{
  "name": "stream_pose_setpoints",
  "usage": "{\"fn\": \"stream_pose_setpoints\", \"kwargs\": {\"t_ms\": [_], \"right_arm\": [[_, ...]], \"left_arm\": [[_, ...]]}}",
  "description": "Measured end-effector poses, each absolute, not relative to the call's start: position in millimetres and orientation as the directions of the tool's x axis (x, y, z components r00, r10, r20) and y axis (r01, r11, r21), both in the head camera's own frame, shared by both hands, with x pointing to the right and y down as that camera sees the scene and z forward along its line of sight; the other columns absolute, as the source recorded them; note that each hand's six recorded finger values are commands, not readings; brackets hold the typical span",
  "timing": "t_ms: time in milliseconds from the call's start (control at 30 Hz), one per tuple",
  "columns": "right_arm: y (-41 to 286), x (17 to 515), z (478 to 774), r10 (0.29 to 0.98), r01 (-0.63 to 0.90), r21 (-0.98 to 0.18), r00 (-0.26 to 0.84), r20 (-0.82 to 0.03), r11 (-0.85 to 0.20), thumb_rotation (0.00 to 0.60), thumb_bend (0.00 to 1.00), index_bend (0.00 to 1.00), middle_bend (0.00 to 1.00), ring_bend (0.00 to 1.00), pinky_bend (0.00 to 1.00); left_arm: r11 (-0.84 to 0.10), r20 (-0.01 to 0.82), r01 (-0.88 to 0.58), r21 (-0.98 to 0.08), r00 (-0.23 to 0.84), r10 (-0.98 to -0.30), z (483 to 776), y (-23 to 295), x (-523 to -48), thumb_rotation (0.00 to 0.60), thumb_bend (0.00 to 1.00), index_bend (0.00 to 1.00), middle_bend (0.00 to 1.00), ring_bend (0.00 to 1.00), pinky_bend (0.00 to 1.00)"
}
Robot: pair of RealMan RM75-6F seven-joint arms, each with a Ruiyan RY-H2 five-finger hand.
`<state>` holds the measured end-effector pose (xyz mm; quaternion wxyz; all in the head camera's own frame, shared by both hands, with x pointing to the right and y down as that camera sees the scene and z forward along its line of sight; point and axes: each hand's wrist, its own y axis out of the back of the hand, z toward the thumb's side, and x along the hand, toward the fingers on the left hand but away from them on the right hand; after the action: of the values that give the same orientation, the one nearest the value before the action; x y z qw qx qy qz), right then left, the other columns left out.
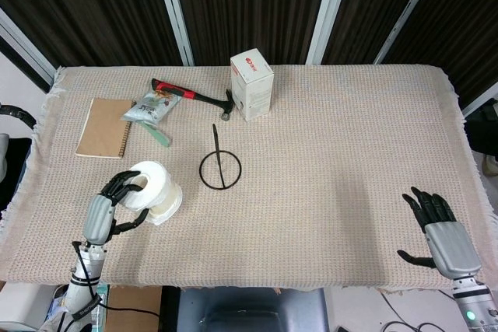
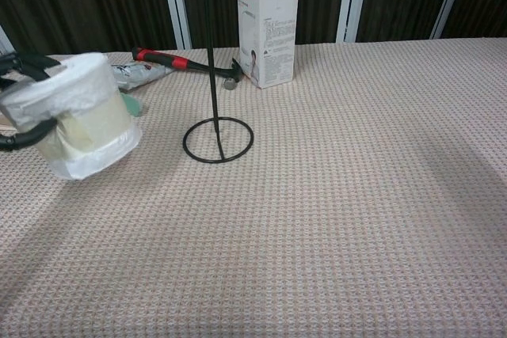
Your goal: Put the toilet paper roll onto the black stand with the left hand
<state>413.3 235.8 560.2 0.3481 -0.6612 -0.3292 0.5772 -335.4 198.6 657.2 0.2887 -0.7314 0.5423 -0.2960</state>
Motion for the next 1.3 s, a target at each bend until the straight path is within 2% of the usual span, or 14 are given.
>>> {"fn": "stream_pose_setpoints", "kwargs": {"t_ms": [233, 367, 533, 633, 733, 933, 1300], "right_arm": [[236, 413, 559, 0.835, 0.04, -0.838, 0.122, -0.537, -0.544, 0.6, 0.05, 0.0, 0.0, 0.0, 0.0], [236, 415, 557, 0.836, 0.046, -0.838, 0.121, -0.535, -0.543, 0.6, 0.05, 0.0, 0.0, 0.0, 0.0], [234, 416, 555, 0.836, 0.055, -0.837, 0.123, -0.536, -0.544, 0.6, 0.05, 0.0, 0.0, 0.0, 0.0], [233, 418, 553, 0.837, 0.06, -0.837, 0.123, -0.534, -0.543, 0.6, 0.05, 0.0, 0.0, 0.0, 0.0], [232, 419, 552, 0.837, 0.066, -0.838, 0.123, -0.533, -0.542, 0.6, 0.05, 0.0, 0.0, 0.0, 0.0], [230, 421, 549, 0.84, 0.076, -0.839, 0.119, -0.529, -0.539, 0.6, 0.05, 0.0, 0.0, 0.0, 0.0], [228, 425, 546, 0.842, 0.09, -0.839, 0.115, -0.527, -0.537, 0.6, 0.05, 0.0, 0.0, 0.0, 0.0]], "left_arm": [[-0.133, -0.052, -0.702, -0.7, 0.235, -0.971, 609, 153, -307, 0.6, 0.55, 0.62, 0.65, 0.63, 0.84], [-0.1, -0.117, -0.737, -0.668, 0.237, -0.964, 586, 128, -286, 0.6, 0.55, 0.62, 0.65, 0.63, 0.84], [-0.087, -0.169, -0.786, -0.612, 0.237, -0.957, 548, 81, -238, 0.6, 0.56, 0.62, 0.65, 0.63, 0.84], [-0.091, -0.176, -0.78, -0.62, 0.251, -0.952, 534, 58, -215, 0.6, 0.56, 0.62, 0.65, 0.63, 0.84], [-0.109, -0.173, -0.755, -0.647, 0.285, -0.943, 531, 46, -197, 0.6, 0.56, 0.62, 0.65, 0.63, 0.84], [-0.131, -0.15, -0.708, -0.694, 0.321, -0.935, 543, 43, -177, 0.6, 0.56, 0.62, 0.65, 0.63, 0.84], [-0.129, -0.135, -0.652, -0.747, 0.339, -0.931, 557, 36, -169, 0.6, 0.56, 0.62, 0.65, 0.63, 0.84]]}}
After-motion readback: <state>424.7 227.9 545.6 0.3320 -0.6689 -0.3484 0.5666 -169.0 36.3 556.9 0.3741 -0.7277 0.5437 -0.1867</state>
